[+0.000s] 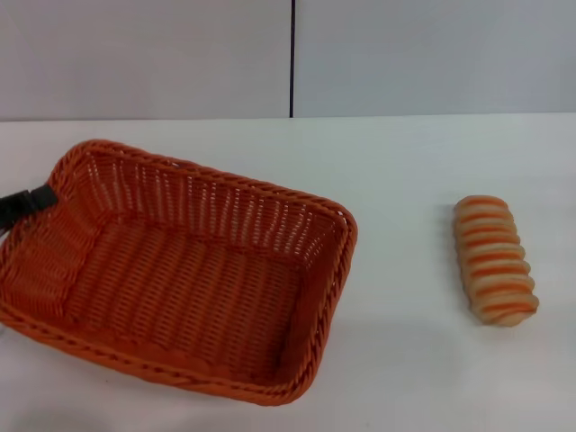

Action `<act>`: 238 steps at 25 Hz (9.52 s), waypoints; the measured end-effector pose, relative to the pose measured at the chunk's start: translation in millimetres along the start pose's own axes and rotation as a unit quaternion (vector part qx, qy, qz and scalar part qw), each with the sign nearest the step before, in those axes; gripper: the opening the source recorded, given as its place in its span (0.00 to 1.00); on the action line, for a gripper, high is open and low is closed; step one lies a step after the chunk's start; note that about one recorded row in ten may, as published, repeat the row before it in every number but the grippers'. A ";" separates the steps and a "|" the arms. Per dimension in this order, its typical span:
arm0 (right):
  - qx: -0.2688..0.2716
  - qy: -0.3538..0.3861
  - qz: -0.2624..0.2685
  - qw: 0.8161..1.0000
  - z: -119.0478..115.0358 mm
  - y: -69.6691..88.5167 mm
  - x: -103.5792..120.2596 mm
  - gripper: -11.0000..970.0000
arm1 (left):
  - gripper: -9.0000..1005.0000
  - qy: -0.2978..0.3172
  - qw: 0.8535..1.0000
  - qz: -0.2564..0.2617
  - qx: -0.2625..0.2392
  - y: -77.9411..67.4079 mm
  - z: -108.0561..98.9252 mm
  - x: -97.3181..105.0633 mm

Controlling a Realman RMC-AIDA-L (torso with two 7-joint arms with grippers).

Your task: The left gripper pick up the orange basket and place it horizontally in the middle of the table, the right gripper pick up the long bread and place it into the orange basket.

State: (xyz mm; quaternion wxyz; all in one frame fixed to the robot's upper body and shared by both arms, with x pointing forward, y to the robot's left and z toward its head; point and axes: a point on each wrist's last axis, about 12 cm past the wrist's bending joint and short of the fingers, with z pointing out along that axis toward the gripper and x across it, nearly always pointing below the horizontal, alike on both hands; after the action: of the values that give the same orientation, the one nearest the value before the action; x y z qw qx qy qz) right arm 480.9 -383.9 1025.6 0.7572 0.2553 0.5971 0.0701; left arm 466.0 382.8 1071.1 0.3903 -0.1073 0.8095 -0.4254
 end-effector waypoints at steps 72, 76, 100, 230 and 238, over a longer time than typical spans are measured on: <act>-0.417 0.415 -0.006 0.808 95.3 93.1 -81.1 0.57 | 0.67 -0.373 0.827 0.409 0.101 -31.2 32.8 12.8; -0.408 0.524 -0.055 0.745 109.0 113.3 -84.4 0.57 | 0.66 -0.372 0.825 0.412 0.108 -34.6 39.5 8.7; -0.319 0.684 -0.276 0.595 126.4 148.2 -30.0 0.53 | 0.64 -0.363 0.835 0.401 0.107 -39.6 61.3 -1.9; -0.252 -0.084 -0.123 0.956 39.7 46.7 -51.6 0.60 | 0.57 -0.470 0.809 0.353 0.002 -28.4 55.4 -16.2; -0.117 -0.135 -0.122 0.976 33.5 20.2 -54.3 0.60 | 0.57 -0.503 0.777 0.374 -0.064 -29.1 61.6 -10.4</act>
State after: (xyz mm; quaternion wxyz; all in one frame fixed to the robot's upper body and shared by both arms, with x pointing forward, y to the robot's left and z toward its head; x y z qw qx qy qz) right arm 501.4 -399.0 1087.5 0.8582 0.0971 0.5039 0.0114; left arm 513.0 332.9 1078.6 0.8623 -0.0192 0.4999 -0.0783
